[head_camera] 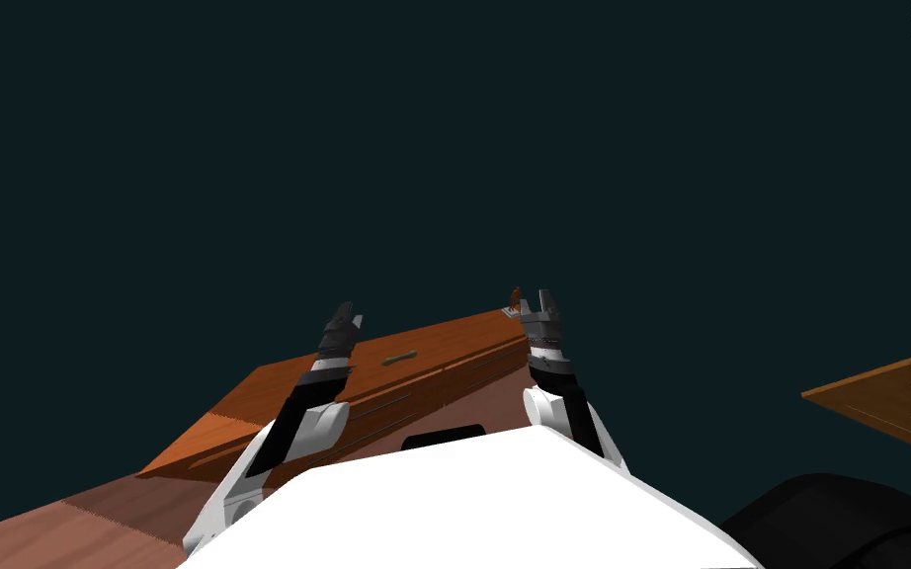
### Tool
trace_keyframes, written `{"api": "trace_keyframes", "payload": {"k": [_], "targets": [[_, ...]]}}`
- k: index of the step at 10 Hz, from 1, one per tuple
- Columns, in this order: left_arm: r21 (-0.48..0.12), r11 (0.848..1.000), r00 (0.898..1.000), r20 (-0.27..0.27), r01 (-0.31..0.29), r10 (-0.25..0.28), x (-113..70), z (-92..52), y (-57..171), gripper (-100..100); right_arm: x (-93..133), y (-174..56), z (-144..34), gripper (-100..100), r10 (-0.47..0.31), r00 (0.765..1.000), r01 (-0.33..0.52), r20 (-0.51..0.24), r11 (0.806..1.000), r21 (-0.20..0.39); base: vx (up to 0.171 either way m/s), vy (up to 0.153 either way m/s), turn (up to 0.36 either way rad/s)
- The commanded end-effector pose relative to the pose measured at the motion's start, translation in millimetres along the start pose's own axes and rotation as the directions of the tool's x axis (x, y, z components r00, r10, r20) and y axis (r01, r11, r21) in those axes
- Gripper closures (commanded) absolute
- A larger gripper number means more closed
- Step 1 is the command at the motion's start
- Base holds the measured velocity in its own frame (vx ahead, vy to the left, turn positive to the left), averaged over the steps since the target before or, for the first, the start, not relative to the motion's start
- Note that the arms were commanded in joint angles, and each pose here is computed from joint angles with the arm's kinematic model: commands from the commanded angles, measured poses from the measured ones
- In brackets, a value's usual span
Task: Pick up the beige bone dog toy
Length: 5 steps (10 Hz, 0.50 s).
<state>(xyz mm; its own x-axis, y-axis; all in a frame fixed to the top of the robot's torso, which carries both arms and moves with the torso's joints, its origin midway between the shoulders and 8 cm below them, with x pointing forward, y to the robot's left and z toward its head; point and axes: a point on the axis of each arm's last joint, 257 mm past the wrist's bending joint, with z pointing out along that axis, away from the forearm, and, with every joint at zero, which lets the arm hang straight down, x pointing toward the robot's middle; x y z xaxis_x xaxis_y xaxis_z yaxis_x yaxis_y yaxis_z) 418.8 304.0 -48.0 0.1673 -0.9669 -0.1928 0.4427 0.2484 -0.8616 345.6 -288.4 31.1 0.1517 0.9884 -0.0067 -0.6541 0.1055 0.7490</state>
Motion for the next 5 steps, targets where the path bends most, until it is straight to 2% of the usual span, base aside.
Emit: {"api": "trace_keyframes", "payload": {"k": [1,2,3,5], "targets": [[-0.042,0.999,1.000,-0.004,-0.002,0.001,0.6,-1.2,13,-100,0,0,0.0,0,0.000,1.000,0.000,0.000,1.000,0.000,-0.027,-0.019,-0.042],[-0.091,0.996,1.000,-0.006,-0.002,0.002,-1.7,0.7,33,-100,0,0,0.0,0,0.000,1.000,0.000,0.000,1.000,0.000,-0.019,-0.019,-0.073],[-0.094,0.996,1.000,-0.006,-0.002,0.002,-1.6,0.6,34,-100,0,0,0.0,0,0.000,1.000,0.000,0.000,1.000,0.000,-0.016,-0.014,-0.045],[-0.189,0.982,1.000,-0.003,-0.001,0.000,-7.9,3.2,73,-100,0,0,0.0,0,0.000,1.000,0.000,0.000,1.000,0.000,-0.029,-0.022,-0.111]]}}
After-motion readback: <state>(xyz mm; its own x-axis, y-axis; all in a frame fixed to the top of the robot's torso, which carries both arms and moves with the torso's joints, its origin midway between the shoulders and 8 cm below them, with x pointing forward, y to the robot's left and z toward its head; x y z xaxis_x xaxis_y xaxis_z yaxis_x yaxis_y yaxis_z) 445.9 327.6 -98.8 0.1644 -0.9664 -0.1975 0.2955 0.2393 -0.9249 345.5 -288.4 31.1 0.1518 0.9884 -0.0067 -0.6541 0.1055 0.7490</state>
